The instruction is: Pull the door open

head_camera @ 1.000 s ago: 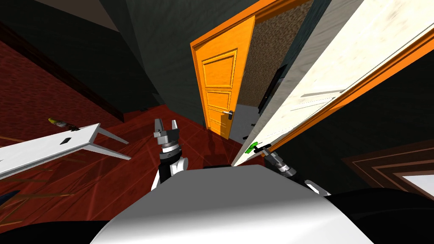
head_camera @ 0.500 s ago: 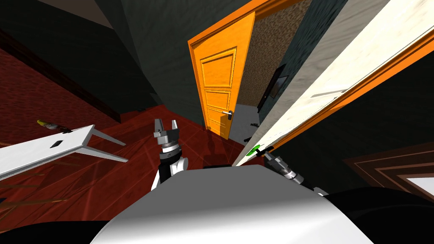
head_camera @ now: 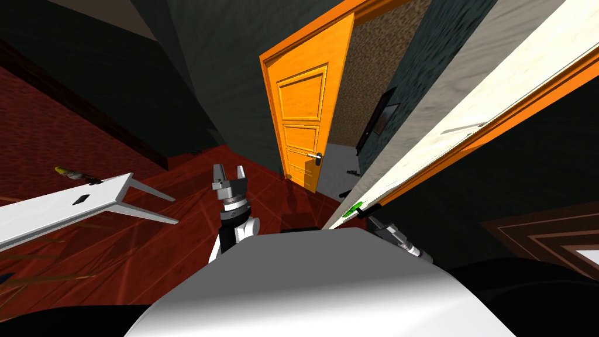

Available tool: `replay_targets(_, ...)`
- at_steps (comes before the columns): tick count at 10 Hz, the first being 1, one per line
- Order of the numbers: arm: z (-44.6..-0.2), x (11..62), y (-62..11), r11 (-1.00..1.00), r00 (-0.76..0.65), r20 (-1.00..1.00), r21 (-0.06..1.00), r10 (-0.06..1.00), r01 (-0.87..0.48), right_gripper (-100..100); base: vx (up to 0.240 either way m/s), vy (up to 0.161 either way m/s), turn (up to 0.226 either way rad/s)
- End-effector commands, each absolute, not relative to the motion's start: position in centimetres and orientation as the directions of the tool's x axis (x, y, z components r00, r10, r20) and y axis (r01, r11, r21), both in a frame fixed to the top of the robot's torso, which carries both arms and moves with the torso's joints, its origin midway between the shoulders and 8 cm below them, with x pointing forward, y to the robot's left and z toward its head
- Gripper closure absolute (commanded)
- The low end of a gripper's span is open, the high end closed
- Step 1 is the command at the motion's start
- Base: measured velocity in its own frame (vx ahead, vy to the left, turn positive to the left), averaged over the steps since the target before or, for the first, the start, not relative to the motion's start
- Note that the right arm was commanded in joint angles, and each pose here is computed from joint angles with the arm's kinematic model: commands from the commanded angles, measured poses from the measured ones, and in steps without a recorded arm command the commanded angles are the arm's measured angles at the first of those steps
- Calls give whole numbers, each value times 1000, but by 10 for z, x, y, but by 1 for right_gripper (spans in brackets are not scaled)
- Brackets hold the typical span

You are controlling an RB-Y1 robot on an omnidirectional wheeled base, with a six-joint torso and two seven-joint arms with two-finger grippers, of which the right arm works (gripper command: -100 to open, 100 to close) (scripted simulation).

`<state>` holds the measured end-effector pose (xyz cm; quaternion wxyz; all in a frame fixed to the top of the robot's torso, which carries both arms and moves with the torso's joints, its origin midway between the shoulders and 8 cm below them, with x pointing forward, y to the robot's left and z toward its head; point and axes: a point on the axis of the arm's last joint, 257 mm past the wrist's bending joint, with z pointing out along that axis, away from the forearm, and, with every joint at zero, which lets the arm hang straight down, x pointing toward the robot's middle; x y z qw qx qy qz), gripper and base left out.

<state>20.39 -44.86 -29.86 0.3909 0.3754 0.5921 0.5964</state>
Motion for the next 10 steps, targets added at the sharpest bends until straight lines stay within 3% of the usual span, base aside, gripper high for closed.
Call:
replay_targets(1, -296, 211, -462, 2, -376, -12, 1000, 927, -26, -100, -113, 119, 220)
replay_targets(6, -292, 221, -508, -10, -252, 2, 999, 968, -31, -100, -142, 112, 184)
replay_targets(10, -292, 213, -536, -6, -185, 3, 1000, 983, -12, -100, -192, -54, 35)
